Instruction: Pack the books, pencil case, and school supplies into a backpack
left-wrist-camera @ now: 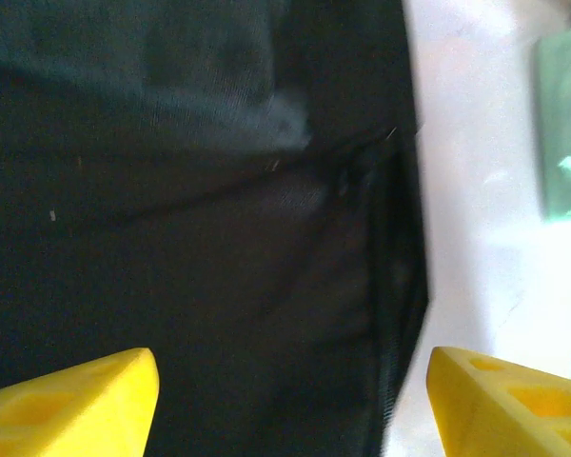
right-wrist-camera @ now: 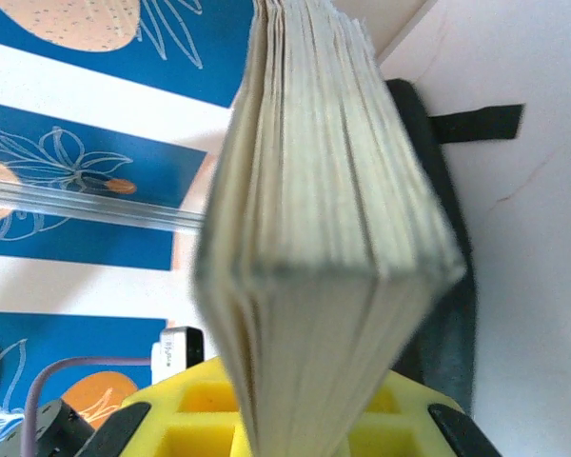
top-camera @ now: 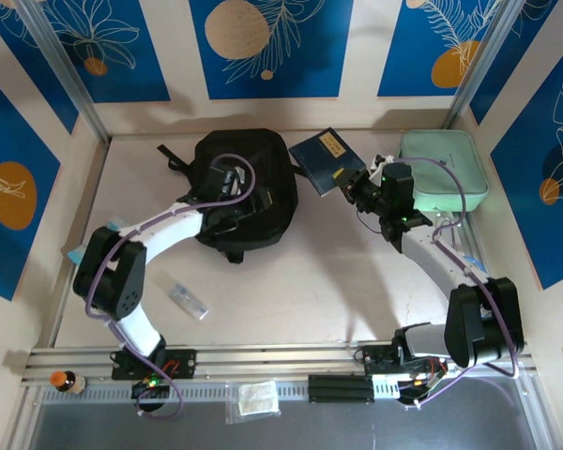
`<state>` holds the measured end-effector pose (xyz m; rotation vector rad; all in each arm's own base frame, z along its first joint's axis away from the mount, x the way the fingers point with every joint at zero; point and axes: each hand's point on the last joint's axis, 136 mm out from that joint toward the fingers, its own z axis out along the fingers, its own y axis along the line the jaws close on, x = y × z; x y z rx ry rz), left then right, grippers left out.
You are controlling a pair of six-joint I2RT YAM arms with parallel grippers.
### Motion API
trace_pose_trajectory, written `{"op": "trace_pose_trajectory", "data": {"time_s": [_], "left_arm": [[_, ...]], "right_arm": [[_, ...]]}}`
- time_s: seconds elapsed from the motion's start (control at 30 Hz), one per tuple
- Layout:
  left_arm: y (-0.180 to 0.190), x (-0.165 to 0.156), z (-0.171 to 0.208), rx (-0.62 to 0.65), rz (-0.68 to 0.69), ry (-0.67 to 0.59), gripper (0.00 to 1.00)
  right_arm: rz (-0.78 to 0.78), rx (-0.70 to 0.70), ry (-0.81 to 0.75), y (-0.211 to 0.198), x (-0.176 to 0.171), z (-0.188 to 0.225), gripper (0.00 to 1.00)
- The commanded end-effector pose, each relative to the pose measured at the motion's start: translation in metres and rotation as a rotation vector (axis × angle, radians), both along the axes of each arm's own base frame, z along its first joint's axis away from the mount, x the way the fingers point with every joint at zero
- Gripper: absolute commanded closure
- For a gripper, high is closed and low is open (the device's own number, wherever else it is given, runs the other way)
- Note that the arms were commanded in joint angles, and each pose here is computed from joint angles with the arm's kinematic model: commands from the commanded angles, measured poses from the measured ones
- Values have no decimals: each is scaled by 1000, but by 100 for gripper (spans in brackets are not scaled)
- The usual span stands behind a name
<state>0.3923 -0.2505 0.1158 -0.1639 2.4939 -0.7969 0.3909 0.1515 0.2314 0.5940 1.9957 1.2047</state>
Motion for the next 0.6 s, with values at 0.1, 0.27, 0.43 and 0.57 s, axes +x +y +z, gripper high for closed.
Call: {"op": "trace_pose_trajectory", "data": {"time_s": [0.1,0.27,0.43,0.57], "left_arm": [[-47,-18,-31,7,-195,113,26],[-86,-12,-46,-70,-219,168,28],[-129,2,-47,-176,-226,183,28],[-162,13,-39,-222,-265,159,28]], "right_arm": [[-40,-108,1,-20,-9,-7,95],[-55,-107,19,-27,-13,-11,95],[-75,-113,31,-34,-17,-14,95],[-89,-114,33,-40,-20,-14,95]]}}
